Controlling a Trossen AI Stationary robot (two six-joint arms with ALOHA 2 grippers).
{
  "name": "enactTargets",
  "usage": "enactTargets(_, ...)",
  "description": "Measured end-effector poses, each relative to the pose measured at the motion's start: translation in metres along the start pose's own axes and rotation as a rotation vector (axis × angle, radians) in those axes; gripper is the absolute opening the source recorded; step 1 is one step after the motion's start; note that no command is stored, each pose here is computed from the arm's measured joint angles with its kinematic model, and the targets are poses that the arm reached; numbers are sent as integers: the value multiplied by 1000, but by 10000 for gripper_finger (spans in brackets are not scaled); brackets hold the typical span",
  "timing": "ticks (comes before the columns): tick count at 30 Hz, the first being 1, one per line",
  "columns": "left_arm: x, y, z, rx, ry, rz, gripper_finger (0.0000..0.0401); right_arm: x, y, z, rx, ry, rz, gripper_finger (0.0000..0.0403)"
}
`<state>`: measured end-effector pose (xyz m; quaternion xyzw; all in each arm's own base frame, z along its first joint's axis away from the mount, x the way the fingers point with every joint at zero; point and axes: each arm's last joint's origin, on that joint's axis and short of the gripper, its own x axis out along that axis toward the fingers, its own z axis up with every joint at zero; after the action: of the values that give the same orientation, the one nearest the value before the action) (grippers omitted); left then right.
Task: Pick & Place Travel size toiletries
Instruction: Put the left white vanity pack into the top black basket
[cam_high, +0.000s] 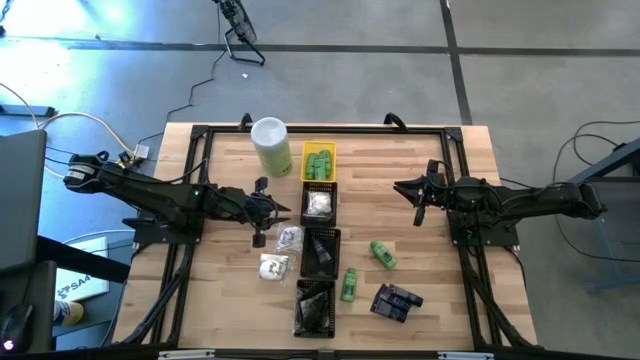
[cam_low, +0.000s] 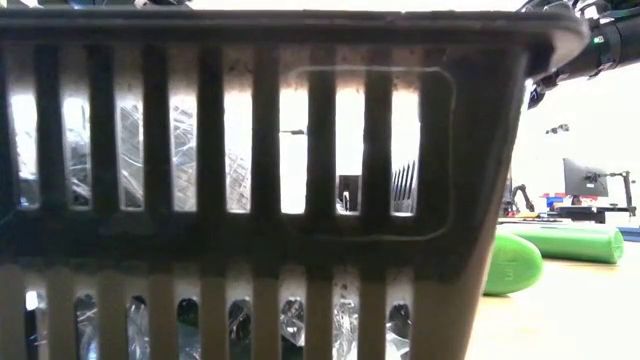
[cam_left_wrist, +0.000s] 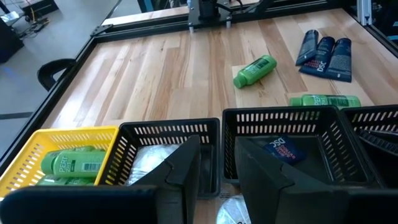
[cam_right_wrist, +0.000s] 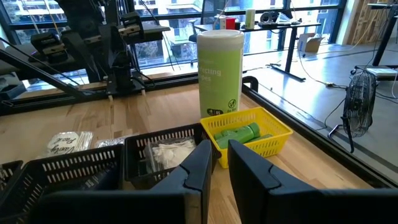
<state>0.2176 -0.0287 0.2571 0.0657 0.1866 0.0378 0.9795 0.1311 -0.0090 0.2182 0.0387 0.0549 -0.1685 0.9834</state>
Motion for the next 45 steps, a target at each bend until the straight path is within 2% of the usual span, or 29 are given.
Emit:
enactTargets(12, 0, 0, 0, -20, 3, 3, 97, 0, 0, 0, 3, 0, 0, 46)
enactTargets(19, 0, 0, -5, -54, 50, 6, 98, 0, 0, 0, 3, 0, 0, 46)
enactTargets(24, 0, 1, -5, -52, 52, 40, 98, 0, 0, 0, 4, 0, 0, 46)
enactTargets(39, 0, 1, -5, -45, 52, 38, 97, 0, 0, 0, 8, 0, 1, 46)
enactTargets(45, 0, -1, -6, -48, 58, -14, 97, 0, 0, 0, 7, 1, 0, 46)
